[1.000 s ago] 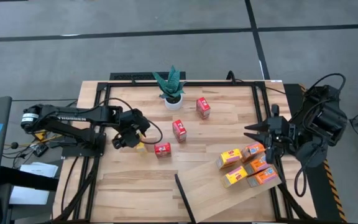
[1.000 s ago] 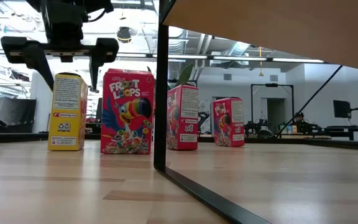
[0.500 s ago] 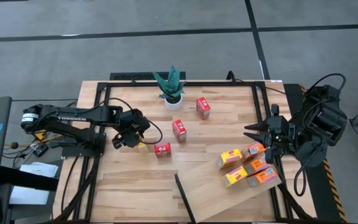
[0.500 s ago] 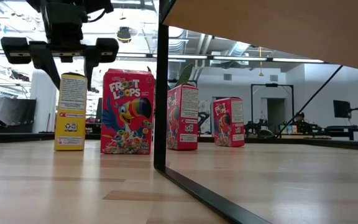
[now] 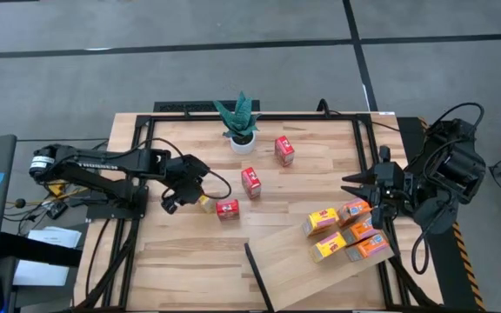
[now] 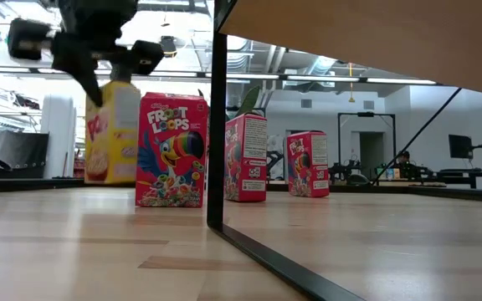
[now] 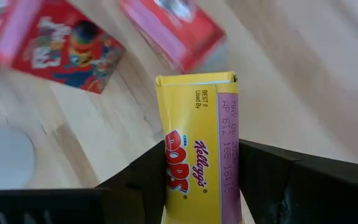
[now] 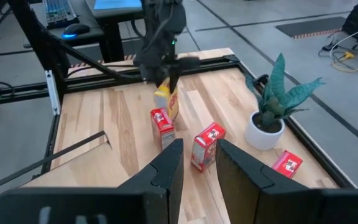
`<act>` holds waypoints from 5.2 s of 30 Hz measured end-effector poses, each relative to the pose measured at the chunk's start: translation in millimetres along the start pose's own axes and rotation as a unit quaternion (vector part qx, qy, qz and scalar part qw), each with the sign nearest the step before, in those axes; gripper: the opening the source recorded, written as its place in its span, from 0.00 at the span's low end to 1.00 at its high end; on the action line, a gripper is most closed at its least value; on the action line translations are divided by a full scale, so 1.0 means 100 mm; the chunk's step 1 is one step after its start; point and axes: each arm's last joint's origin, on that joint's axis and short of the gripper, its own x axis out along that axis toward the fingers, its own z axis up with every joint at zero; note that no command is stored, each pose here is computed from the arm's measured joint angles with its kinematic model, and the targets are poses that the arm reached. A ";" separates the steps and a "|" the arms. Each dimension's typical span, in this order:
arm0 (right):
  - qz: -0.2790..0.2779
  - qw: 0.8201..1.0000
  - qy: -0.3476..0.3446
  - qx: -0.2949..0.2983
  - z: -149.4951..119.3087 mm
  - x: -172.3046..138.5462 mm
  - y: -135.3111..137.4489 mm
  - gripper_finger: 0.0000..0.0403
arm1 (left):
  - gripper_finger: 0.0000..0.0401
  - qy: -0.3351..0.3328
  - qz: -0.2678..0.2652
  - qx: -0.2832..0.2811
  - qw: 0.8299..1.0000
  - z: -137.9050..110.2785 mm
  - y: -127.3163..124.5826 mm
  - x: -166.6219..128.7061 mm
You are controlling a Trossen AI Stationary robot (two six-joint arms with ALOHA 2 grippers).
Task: Stack cereal on shelf
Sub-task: Put the yellow cereal box on the shelf aligned with the other yellow cereal boxes
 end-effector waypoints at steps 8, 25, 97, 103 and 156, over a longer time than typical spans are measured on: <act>0.003 1.000 0.003 -0.002 0.00 0.00 0.00 0.29 | 0.38 -0.035 -0.037 -0.215 0.975 0.27 -0.07 -0.24; 0.033 0.999 0.034 -0.015 -0.02 0.00 0.02 0.29 | 0.38 -0.319 0.010 -0.373 0.871 1.15 -0.11 -0.99; 0.149 0.986 0.076 0.028 0.03 0.01 0.21 0.29 | 0.38 -0.223 0.063 -0.378 0.896 3.23 -0.45 0.57; 0.152 0.985 0.077 0.019 0.03 0.01 0.21 0.29 | 0.38 -0.230 0.048 -0.373 0.898 3.24 -0.45 0.57; 0.237 0.961 0.123 -0.073 0.15 0.17 1.14 0.55 | 0.23 -0.178 0.122 -0.380 0.899 3.15 -0.59 0.42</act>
